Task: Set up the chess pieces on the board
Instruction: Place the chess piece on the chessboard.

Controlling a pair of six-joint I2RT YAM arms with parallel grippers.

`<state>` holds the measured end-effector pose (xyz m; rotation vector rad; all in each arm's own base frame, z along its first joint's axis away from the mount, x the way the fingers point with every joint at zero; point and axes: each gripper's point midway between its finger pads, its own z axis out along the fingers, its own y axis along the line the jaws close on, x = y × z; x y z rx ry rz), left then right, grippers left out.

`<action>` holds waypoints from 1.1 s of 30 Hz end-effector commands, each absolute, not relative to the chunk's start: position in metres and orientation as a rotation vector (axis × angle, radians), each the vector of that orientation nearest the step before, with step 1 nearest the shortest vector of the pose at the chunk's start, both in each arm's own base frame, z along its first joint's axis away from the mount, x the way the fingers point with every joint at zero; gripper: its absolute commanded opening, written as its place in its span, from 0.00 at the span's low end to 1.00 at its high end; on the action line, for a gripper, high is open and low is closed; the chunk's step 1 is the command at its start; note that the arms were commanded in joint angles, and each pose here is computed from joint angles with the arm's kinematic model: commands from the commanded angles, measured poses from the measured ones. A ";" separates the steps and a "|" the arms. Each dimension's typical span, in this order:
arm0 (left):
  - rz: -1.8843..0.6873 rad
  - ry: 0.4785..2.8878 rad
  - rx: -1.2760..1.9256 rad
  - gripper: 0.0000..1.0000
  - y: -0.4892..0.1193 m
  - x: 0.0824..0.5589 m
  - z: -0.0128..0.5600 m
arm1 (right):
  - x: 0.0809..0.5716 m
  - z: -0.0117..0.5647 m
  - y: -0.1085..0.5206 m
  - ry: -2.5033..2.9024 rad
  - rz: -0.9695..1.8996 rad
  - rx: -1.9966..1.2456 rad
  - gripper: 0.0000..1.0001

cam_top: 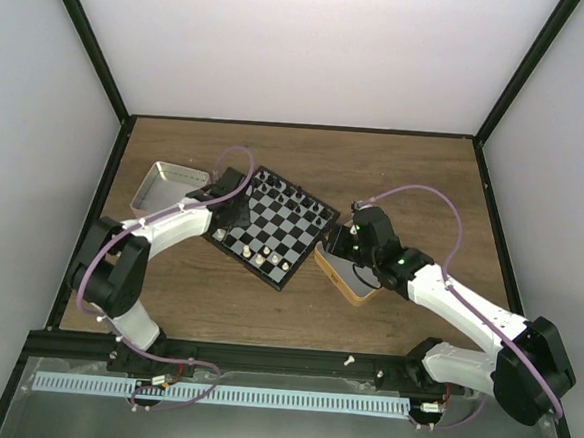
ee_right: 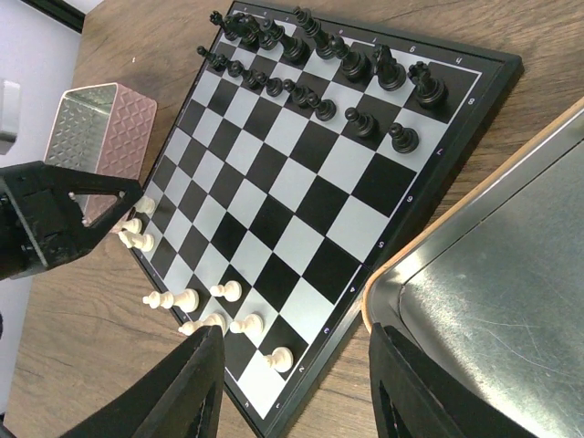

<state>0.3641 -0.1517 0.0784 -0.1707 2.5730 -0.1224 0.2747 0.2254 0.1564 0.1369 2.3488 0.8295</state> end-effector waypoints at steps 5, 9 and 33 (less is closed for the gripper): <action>0.065 2.563 -0.198 0.05 -0.135 0.378 0.067 | 0.277 0.159 0.223 2.341 0.803 0.138 0.46; 0.085 2.578 -0.201 0.08 -0.134 0.379 0.058 | 0.277 0.157 0.224 2.346 0.804 0.137 0.46; 0.123 2.636 -0.199 0.12 -0.128 0.366 0.040 | 0.278 0.156 0.226 2.351 0.811 0.141 0.45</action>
